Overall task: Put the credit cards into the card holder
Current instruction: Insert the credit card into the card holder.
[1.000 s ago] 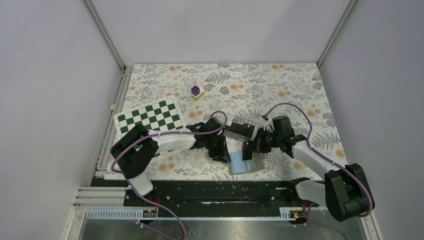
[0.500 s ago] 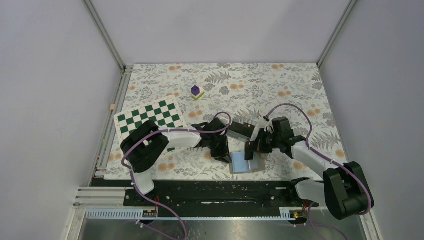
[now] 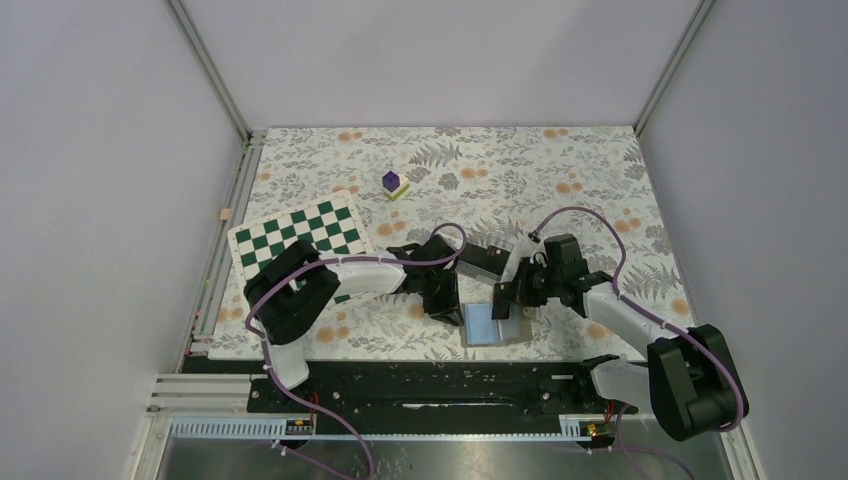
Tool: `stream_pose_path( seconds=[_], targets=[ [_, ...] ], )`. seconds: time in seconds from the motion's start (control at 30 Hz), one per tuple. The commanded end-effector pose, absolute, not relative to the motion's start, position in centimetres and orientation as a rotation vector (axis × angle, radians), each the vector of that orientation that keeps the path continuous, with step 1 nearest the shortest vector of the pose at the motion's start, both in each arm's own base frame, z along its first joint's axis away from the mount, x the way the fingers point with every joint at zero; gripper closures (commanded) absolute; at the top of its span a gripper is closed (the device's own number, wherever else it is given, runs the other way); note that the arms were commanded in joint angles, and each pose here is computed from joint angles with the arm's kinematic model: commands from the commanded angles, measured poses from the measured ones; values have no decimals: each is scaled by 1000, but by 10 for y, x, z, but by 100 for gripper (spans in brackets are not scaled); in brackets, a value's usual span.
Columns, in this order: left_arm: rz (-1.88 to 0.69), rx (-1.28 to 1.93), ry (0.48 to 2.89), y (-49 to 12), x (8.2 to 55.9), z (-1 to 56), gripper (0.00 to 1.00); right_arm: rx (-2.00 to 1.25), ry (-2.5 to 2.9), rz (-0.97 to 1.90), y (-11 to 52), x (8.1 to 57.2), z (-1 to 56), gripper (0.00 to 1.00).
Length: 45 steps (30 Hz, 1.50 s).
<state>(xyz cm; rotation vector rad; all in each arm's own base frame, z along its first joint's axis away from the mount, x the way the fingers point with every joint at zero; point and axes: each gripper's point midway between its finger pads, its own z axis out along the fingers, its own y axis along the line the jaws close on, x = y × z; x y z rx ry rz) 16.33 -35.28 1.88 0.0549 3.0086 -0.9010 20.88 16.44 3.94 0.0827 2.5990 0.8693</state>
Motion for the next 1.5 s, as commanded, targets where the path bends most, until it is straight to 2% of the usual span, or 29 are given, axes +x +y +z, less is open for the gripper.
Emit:
stream_pose_path(
  seconds=[0.0, 0.73, 0.97, 1.07, 1.47],
  targets=[
    [-714, 65, 3019, -335, 169, -4, 82, 49, 2603, 816, 158, 208, 40, 100],
    [-727, 70, 3050, -339, 168, -9, 83, 103, 2677, 850, 159, 195, 32, 100],
    [-713, 71, 3069, -339, 165, -14, 90, 143, 2673, 862, 159, 193, 32, 100],
    [-702, 66, 3083, -337, 164, -18, 100, 166, 2675, 890, 159, 192, 32, 100],
    [-668, 72, 3115, -334, 159, -27, 100, 290, 2644, 1096, 170, 189, 38, 100]
  ],
)
